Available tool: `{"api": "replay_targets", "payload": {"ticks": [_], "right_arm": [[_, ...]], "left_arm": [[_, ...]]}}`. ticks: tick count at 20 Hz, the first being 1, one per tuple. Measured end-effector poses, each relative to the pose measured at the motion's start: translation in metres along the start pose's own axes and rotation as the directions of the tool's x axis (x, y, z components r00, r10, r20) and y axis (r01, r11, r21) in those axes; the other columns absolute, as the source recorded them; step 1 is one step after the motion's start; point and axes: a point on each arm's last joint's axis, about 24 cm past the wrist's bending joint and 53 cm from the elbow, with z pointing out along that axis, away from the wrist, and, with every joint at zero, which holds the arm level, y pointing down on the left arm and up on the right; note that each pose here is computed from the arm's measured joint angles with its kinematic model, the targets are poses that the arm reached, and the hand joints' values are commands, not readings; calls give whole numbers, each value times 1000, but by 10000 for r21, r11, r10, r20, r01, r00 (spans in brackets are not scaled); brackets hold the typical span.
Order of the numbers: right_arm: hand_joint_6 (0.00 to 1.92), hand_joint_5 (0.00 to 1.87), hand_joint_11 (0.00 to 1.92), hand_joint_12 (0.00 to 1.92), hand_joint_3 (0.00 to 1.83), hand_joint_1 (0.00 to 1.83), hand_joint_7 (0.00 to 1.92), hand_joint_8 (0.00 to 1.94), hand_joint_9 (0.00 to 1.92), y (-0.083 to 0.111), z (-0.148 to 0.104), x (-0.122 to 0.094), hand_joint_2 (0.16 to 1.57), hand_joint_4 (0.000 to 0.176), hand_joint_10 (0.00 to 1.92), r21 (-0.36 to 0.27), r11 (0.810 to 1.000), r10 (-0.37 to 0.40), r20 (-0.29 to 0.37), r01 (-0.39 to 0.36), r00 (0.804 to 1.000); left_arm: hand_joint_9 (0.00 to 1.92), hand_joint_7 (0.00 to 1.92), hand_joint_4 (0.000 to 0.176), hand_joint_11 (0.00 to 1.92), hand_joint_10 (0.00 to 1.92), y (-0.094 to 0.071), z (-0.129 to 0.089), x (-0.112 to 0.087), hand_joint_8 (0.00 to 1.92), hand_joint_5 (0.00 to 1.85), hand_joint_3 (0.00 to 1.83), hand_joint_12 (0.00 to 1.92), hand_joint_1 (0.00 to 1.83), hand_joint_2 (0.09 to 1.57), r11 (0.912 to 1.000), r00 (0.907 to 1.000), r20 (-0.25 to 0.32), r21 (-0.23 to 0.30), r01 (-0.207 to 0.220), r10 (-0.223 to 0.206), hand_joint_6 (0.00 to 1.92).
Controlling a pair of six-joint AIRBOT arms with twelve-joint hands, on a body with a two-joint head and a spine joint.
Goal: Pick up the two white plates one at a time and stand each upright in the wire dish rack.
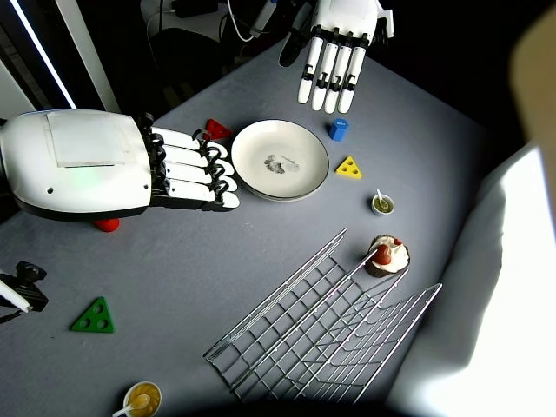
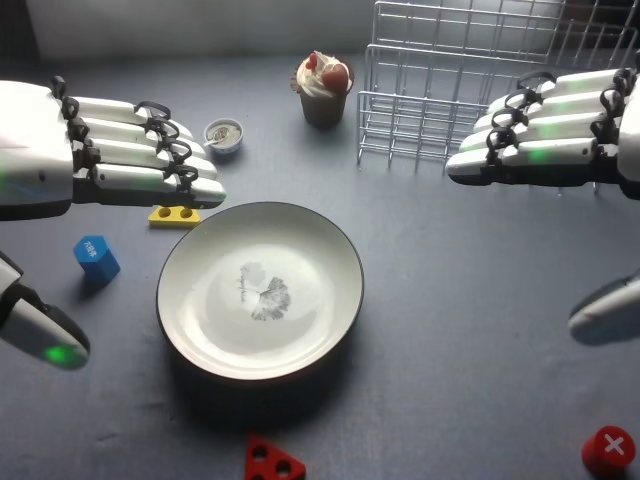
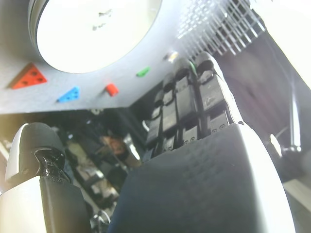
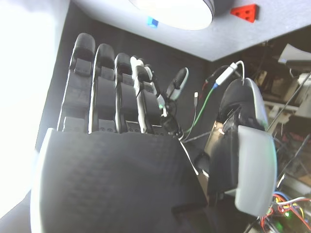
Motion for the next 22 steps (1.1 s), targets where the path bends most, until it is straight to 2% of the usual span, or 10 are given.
{"api": "replay_targets", "payload": {"ticks": [1,5,14,18,22], "right_arm": [[0,85,110,73,3,25,139,0,144,0,0,0,916,0,0,-7,10000,6,-5,-6,10000],[7,107,120,62,3,37,158,5,160,2,1,2,921,0,4,-42,10000,-39,-56,39,10000],[8,119,130,45,6,37,174,6,174,3,1,5,949,0,6,-50,10000,-80,-149,79,9999],[1,103,124,37,5,14,147,4,150,5,1,7,955,0,1,-92,9999,-122,-197,121,9997],[8,136,157,42,2,31,180,10,174,6,1,8,952,0,8,-112,9998,-143,-218,140,9997]], "left_arm": [[147,151,0,92,1,0,0,0,0,112,2,129,44,853,10000,10000,7,19,-1,1,0],[148,146,0,112,4,0,0,0,3,106,3,112,12,864,10000,10000,7,19,-1,1,3],[115,117,0,84,0,-4,0,-1,0,86,1,73,4,867,9998,10000,20,187,7,-8,1],[119,130,0,87,2,-4,0,-9,4,93,0,66,5,861,9995,9989,388,179,246,-253,2],[103,114,0,66,5,-7,1,-7,6,81,1,48,0,869,9987,9981,429,278,438,-450,7]]}}
